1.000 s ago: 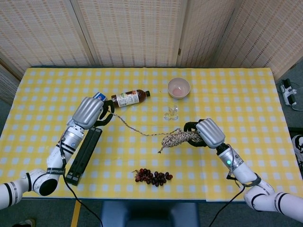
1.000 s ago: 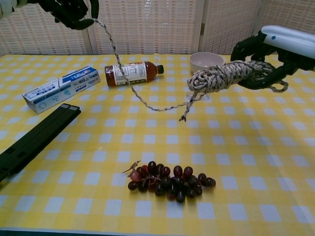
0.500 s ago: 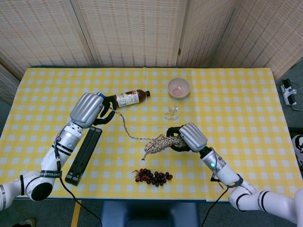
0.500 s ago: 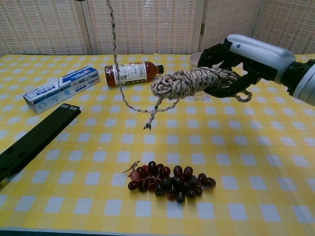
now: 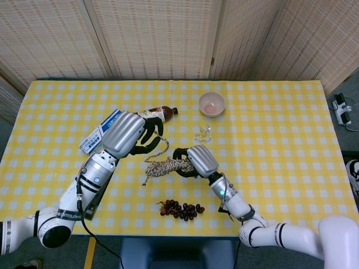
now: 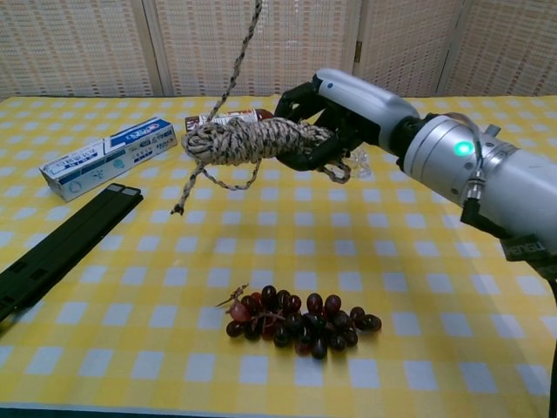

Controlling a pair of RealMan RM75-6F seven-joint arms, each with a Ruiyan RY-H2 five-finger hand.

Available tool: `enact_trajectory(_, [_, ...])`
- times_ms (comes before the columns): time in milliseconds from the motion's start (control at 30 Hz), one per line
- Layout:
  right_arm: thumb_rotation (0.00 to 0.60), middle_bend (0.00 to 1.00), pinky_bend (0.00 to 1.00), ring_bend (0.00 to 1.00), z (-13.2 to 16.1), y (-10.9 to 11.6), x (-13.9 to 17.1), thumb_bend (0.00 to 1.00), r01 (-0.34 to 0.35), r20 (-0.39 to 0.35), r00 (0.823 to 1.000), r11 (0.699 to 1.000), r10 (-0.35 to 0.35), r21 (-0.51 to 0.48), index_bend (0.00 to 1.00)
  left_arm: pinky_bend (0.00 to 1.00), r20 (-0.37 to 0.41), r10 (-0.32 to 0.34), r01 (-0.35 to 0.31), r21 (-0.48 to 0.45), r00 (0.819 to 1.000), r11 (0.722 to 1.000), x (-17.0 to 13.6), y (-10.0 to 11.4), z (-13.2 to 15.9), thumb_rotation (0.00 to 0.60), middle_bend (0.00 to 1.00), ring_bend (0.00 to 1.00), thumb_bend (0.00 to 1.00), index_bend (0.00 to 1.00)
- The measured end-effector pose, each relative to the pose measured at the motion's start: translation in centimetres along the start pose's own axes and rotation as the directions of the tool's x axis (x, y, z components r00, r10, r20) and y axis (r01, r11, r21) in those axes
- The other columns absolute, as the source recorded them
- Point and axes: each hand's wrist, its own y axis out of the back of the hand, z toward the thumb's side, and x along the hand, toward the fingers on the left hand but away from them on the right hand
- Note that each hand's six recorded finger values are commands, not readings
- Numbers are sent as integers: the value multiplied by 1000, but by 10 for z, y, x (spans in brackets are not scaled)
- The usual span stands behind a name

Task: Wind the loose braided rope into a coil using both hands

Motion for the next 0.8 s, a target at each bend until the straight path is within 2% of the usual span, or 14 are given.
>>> enact_trajectory(200, [600, 795, 803, 892, 15, -7, -28, 658, 56, 57, 997, 993, -51, -104, 995, 774, 48, -42, 43, -25, 998, 999, -2, -12, 22, 600, 880, 817, 509, 639])
enact_trajectory(433, [600, 795, 809, 889, 16, 4, -48, 658, 227, 129, 971, 945, -201, -237, 998, 774, 47, -69, 70, -25, 997, 997, -8, -25, 19, 600, 880, 817, 509, 639])
enact_trajectory(633, [600, 795, 809, 886, 10, 14, -52, 659, 345, 185, 937, 869, -297, -354, 998, 774, 48, -94, 96, -40, 994, 995, -22, -32, 12, 600, 880, 818, 512, 638])
enact_trajectory(800, [600, 801, 811, 890, -3, 31, -50, 658, 446, 243, 895, 769, -375, -458, 998, 774, 46, -124, 125, -35, 991, 991, -41, -40, 2, 600, 880, 817, 518, 638])
